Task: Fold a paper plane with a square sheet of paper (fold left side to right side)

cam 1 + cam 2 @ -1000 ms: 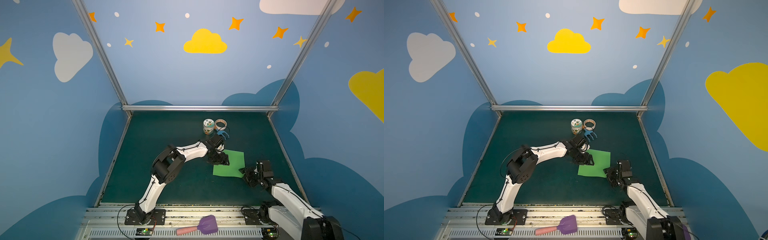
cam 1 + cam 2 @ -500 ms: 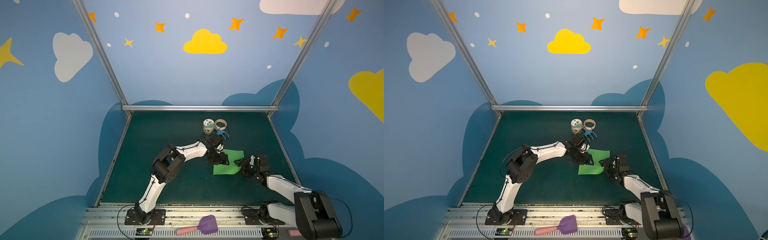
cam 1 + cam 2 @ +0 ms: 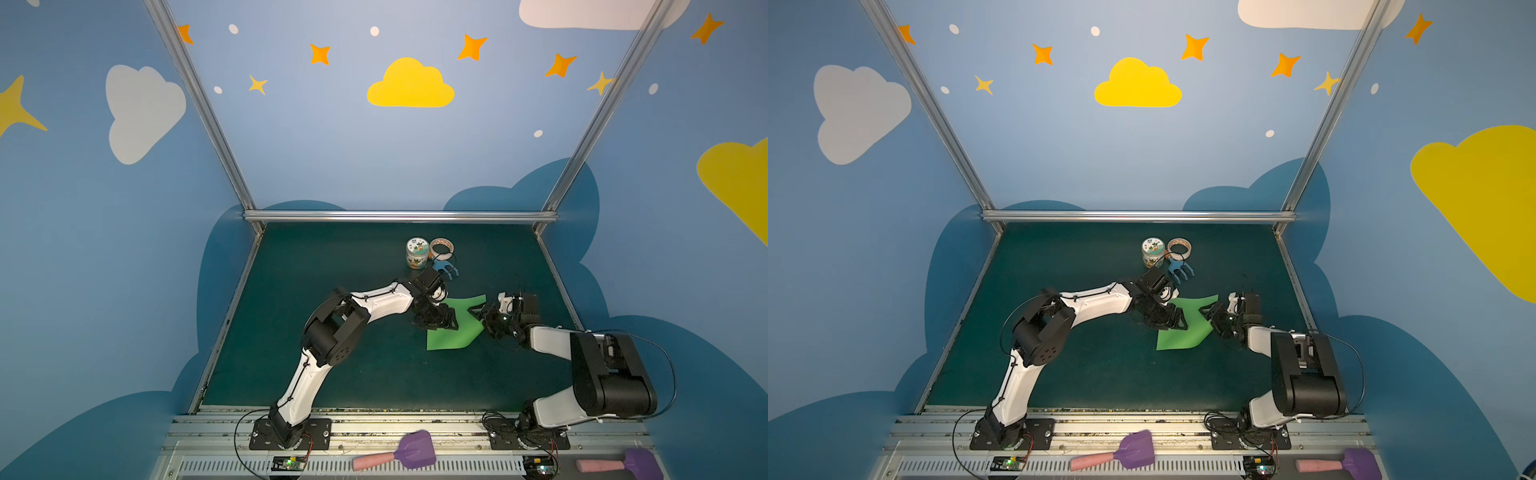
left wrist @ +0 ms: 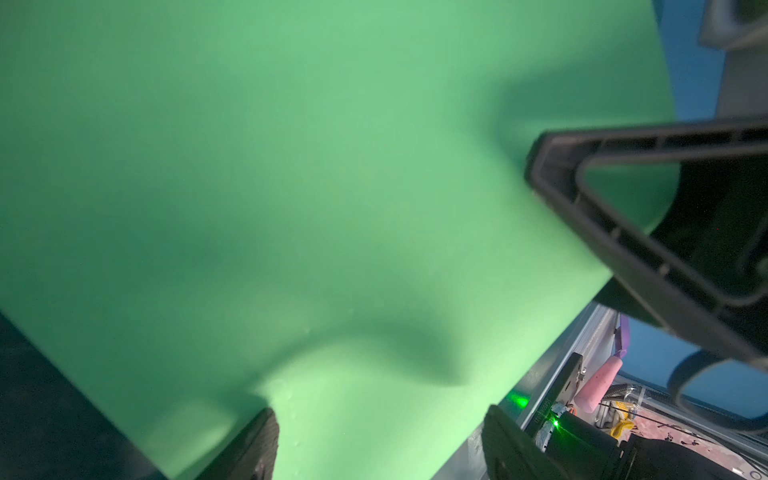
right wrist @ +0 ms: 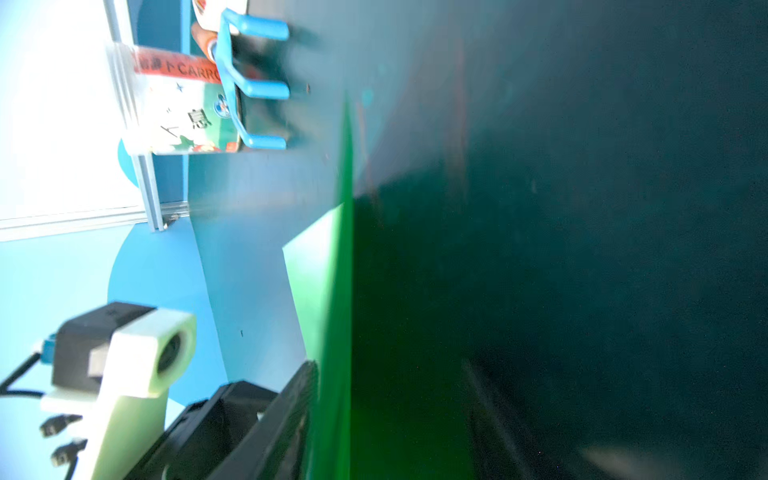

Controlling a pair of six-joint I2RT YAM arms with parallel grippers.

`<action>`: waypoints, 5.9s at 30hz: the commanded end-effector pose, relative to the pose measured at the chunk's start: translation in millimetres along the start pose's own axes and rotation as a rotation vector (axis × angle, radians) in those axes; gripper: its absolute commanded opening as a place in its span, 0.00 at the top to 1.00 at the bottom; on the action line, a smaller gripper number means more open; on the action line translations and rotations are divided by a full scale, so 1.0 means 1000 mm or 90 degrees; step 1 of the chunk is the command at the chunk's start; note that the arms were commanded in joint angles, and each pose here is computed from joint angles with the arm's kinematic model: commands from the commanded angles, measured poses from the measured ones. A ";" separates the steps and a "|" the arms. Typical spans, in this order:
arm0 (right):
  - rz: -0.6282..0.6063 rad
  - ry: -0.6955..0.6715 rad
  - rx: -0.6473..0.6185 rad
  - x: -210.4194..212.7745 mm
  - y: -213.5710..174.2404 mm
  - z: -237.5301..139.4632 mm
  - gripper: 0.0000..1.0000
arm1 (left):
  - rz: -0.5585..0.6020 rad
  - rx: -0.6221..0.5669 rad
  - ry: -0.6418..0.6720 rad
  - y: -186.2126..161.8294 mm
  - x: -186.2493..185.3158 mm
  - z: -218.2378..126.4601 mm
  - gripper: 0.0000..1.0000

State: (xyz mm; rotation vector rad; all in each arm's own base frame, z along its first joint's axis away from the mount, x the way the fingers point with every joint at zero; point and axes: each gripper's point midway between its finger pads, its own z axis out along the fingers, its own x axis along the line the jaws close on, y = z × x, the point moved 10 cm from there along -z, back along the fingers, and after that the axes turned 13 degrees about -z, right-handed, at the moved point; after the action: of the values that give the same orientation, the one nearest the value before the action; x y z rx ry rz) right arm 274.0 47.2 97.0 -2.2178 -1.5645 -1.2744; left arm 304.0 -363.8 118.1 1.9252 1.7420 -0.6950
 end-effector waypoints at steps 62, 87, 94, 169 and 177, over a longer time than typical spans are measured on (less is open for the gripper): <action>-0.251 0.299 0.050 0.339 0.076 -0.116 1.00 | -0.067 -0.455 -0.469 -0.004 0.045 -0.237 0.00; -0.132 0.294 -0.013 0.277 0.086 -0.114 1.00 | -0.026 -0.392 -0.648 0.009 0.032 -0.222 0.36; -0.139 0.312 -0.016 0.284 0.088 -0.123 1.00 | -0.029 -0.373 -0.640 0.015 0.025 -0.205 0.35; -0.297 0.049 0.288 0.140 -0.063 0.063 0.93 | -0.158 -0.226 0.176 -0.062 0.142 -0.154 0.97; -0.298 0.022 0.308 0.135 -0.060 0.091 1.00 | -0.149 -0.217 0.181 -0.057 0.139 -0.153 0.97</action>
State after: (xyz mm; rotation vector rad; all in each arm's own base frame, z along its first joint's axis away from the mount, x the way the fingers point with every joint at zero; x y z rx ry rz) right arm 282.5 216.5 116.0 -1.5996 -2.1500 -0.8807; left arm 266.3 -155.3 146.1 1.6308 2.1204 -0.1954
